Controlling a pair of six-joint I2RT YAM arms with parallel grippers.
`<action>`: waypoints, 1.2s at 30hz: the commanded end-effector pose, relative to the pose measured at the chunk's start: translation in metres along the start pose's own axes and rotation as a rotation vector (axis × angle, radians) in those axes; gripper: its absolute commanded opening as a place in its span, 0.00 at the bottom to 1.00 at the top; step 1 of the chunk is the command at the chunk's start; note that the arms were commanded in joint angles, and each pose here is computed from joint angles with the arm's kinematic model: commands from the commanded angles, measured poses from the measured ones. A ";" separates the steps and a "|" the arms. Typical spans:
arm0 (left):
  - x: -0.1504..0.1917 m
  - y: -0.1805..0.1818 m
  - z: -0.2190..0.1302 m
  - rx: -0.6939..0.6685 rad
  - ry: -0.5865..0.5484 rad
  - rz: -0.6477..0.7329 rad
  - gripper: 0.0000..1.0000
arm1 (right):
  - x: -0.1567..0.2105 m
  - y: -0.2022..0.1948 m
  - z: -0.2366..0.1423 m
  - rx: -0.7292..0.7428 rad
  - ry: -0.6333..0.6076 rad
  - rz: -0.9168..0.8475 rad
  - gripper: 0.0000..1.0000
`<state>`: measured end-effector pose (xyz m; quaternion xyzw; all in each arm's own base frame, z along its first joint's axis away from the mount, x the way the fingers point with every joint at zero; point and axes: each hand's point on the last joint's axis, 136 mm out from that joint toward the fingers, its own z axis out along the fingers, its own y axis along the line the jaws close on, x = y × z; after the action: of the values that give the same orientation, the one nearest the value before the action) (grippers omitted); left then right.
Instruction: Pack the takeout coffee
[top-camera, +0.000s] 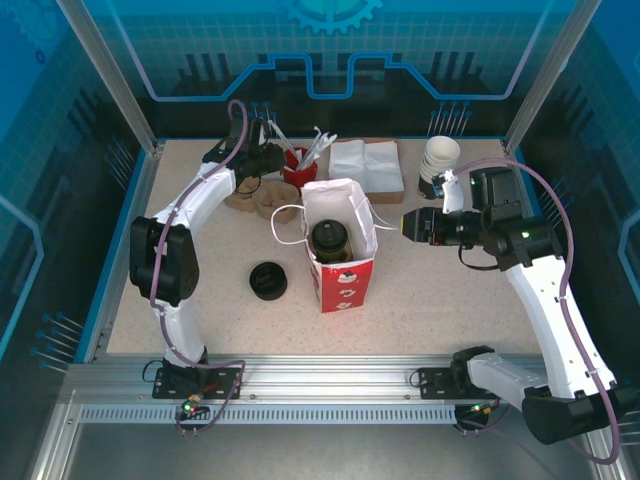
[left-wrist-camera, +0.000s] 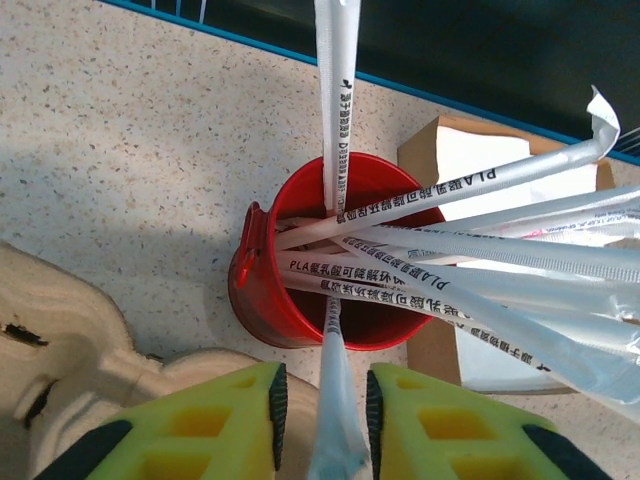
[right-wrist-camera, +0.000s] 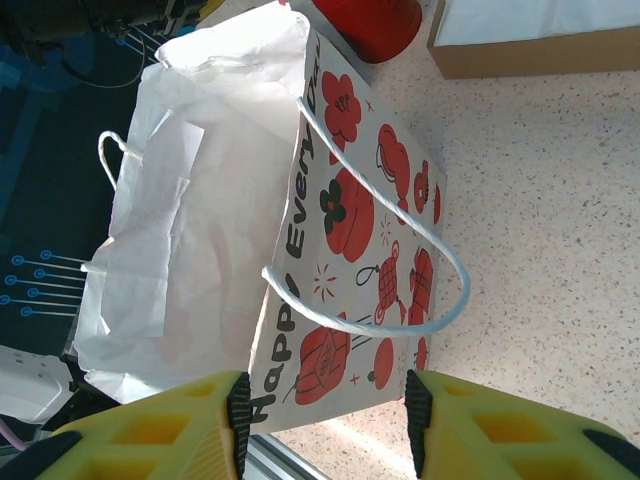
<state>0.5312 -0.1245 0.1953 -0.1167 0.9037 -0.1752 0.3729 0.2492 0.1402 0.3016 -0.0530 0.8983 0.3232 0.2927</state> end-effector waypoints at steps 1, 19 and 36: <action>-0.010 -0.001 0.002 -0.002 -0.029 0.014 0.26 | -0.003 0.002 0.000 -0.007 -0.012 -0.032 0.46; -0.051 -0.041 -0.108 -0.039 -0.129 0.179 0.11 | -0.012 0.004 -0.014 0.001 -0.056 -0.060 0.46; -0.059 -0.072 -0.310 0.020 -0.281 0.426 0.11 | -0.023 -0.005 -0.017 -0.001 -0.076 -0.051 0.46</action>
<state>0.3946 -0.1007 0.4508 0.0249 0.8484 -0.0876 0.5215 0.2569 0.1247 0.3074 -0.0533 0.8946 0.3111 0.3165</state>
